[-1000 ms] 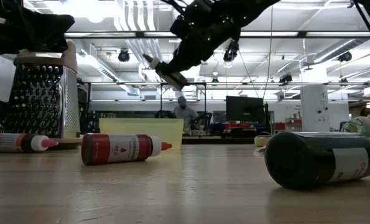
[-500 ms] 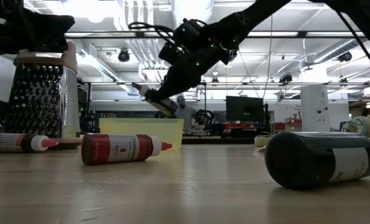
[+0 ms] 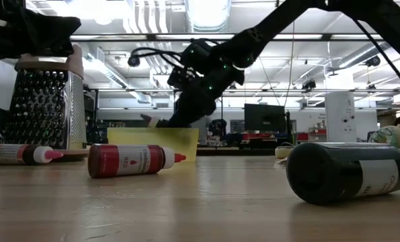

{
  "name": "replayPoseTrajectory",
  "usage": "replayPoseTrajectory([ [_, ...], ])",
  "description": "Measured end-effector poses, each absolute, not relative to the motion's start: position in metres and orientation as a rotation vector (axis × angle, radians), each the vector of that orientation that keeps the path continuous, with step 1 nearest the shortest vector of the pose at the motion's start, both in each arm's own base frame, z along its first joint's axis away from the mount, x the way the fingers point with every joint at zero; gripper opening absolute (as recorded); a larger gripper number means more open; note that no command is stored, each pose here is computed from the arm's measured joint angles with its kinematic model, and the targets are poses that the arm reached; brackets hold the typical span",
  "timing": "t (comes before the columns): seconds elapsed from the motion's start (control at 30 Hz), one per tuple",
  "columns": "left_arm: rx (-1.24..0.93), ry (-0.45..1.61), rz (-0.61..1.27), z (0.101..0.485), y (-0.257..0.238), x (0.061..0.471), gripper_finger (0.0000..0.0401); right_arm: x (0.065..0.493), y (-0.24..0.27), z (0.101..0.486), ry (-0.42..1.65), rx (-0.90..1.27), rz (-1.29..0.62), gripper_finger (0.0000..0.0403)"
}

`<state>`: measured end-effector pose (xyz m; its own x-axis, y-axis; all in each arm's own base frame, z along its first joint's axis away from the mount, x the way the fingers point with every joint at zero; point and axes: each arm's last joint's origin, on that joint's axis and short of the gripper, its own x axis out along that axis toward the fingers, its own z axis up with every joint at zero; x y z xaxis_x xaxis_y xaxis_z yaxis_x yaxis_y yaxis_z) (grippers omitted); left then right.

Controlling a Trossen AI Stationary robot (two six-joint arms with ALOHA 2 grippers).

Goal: Pick & Place Food Item
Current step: Put the purple food coloring into the yellow bin

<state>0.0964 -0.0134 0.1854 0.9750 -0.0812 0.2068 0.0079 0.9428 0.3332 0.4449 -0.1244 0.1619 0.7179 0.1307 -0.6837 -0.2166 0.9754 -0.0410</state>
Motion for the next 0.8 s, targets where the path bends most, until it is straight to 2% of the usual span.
replayPoseTrajectory([
  [0.2, 0.337, -0.22, -0.046, 0.185, -0.013, 0.096, 0.0013, 0.448, -0.125, 0.148, 0.764, -0.116, 0.199, 0.0137],
  [0.8, 0.338, -0.22, -0.046, 0.185, -0.013, 0.096, 0.0013, 0.448, -0.122, 0.146, 0.776, -0.109, 0.206, 0.0137],
])
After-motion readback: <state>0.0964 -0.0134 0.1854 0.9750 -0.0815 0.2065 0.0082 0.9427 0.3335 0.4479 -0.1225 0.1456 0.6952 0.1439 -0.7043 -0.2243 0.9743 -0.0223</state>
